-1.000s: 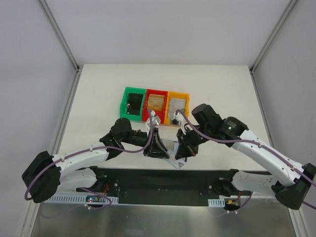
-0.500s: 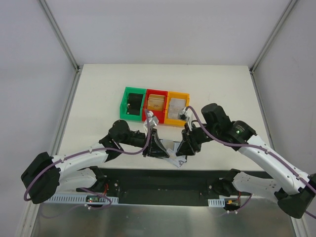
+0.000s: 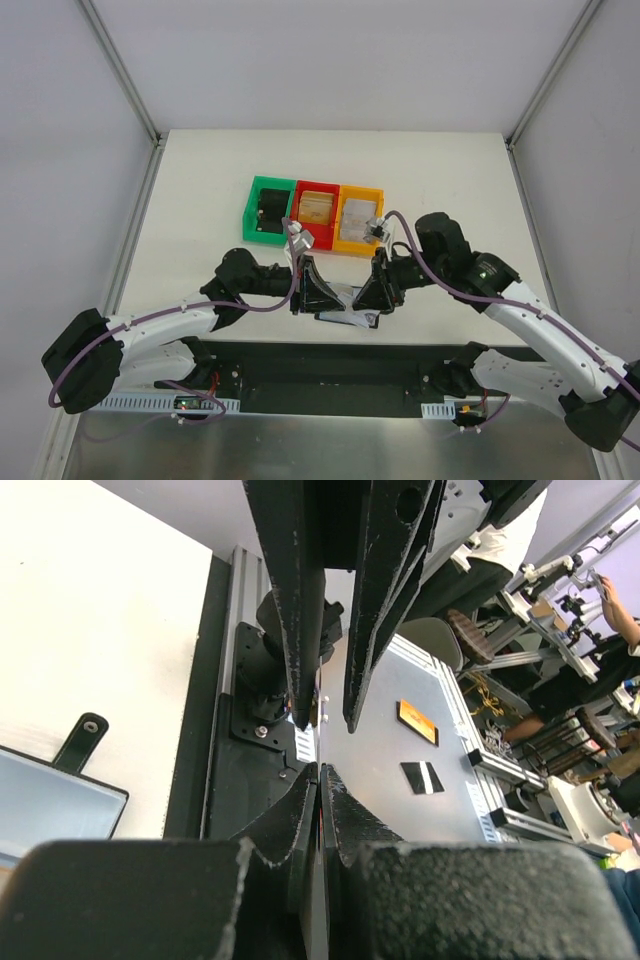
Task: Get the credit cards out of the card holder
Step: Place the credit card in the storage box.
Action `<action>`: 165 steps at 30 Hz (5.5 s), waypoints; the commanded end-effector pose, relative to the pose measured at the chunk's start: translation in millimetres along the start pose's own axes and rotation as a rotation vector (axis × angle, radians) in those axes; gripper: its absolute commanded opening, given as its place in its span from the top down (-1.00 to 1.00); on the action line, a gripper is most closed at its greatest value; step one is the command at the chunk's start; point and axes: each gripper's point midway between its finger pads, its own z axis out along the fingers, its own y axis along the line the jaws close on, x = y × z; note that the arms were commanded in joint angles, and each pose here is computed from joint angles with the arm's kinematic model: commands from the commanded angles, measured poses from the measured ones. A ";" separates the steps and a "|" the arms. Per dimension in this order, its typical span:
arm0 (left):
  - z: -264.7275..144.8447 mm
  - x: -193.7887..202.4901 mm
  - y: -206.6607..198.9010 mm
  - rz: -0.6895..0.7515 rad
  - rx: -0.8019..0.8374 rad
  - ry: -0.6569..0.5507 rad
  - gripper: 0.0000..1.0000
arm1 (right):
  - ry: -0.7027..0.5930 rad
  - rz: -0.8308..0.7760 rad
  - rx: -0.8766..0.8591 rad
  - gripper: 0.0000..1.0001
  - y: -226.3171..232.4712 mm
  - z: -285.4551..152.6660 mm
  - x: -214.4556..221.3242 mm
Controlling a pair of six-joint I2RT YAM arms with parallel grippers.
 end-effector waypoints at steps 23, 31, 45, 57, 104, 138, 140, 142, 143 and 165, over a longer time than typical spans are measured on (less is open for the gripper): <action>-1.6 -9.9 -8.3 0.040 0.026 -0.042 1.00 | -0.019 -0.035 -0.034 0.59 7.0 -10.2 -4.7; -1.0 -6.8 -8.3 0.027 0.035 -0.024 1.00 | -0.020 -0.034 -0.034 0.52 7.5 -9.7 -8.4; 0.1 -3.7 -8.2 0.009 0.045 -0.003 0.39 | -0.031 -0.033 0.010 0.99 0.6 -10.0 -12.8; -60.5 -31.8 0.9 0.112 -0.322 -0.169 -0.42 | -0.133 0.021 0.396 0.99 -77.6 -41.5 -53.2; -73.5 -13.9 10.2 0.082 -0.401 -0.133 -0.38 | 0.066 -0.758 0.549 1.00 -296.1 10.6 -124.8; -68.4 -3.7 17.8 0.033 -0.396 -0.082 -0.37 | 0.354 -0.824 0.294 1.00 -317.8 30.8 -93.4; -68.2 -3.4 18.5 0.030 -0.398 -0.079 -0.36 | 0.359 -0.819 0.291 1.00 -322.3 32.9 -92.0; -68.3 -2.9 18.9 0.026 -0.399 -0.079 -0.37 | 0.361 -0.822 0.291 1.00 -325.9 34.7 -92.9; -68.3 -1.9 19.9 0.023 -0.401 -0.077 -0.36 | 0.363 -0.822 0.290 1.00 -327.1 35.5 -92.6; -67.0 0.9 26.2 0.006 -0.415 -0.064 -0.37 | 0.400 -0.793 0.351 1.00 -353.6 36.3 -87.2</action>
